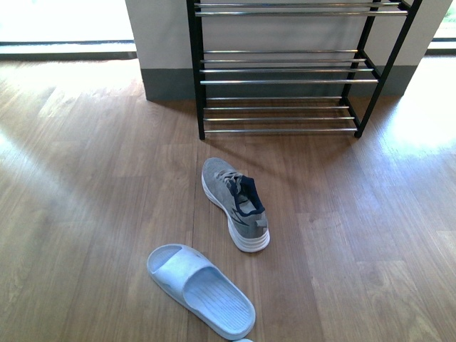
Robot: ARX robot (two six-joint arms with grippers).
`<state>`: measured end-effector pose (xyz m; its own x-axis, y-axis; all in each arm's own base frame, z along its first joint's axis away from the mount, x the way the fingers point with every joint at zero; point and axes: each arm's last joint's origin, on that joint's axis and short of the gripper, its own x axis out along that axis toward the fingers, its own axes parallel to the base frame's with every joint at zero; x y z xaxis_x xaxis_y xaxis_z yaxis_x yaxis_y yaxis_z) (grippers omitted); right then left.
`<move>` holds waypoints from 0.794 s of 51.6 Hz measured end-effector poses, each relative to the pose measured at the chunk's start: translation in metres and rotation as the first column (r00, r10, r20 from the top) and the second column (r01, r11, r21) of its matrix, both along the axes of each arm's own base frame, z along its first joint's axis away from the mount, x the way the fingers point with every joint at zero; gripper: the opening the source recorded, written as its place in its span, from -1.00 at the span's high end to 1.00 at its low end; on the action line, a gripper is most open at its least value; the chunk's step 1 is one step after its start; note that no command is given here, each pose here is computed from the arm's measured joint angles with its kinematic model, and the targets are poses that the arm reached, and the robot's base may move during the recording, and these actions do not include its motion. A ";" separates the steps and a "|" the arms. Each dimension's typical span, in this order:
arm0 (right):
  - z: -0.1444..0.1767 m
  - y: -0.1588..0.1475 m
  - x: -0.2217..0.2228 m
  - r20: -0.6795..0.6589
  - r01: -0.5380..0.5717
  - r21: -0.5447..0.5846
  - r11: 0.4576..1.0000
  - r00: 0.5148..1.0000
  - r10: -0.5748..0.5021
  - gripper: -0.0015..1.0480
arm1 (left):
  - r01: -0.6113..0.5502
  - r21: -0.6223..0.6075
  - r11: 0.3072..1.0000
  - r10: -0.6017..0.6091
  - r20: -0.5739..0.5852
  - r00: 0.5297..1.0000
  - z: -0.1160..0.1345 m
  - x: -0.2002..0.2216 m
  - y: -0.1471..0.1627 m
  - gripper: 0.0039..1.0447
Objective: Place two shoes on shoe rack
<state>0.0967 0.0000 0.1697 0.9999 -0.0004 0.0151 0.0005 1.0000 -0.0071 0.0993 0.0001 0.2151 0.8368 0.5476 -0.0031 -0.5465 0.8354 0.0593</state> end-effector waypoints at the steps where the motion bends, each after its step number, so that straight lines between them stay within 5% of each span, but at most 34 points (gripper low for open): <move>1: 0.000 0.000 0.000 0.000 0.000 0.000 1.000 1.000 0.000 -0.82 | 0.000 0.000 1.000 0.000 0.000 1.000 0.000 0.000 0.000 0.98; 41: 0.000 0.000 0.000 0.001 -0.001 0.000 1.000 1.000 0.001 -0.82 | -0.011 0.004 1.000 0.011 -0.002 1.000 0.000 0.000 0.000 0.98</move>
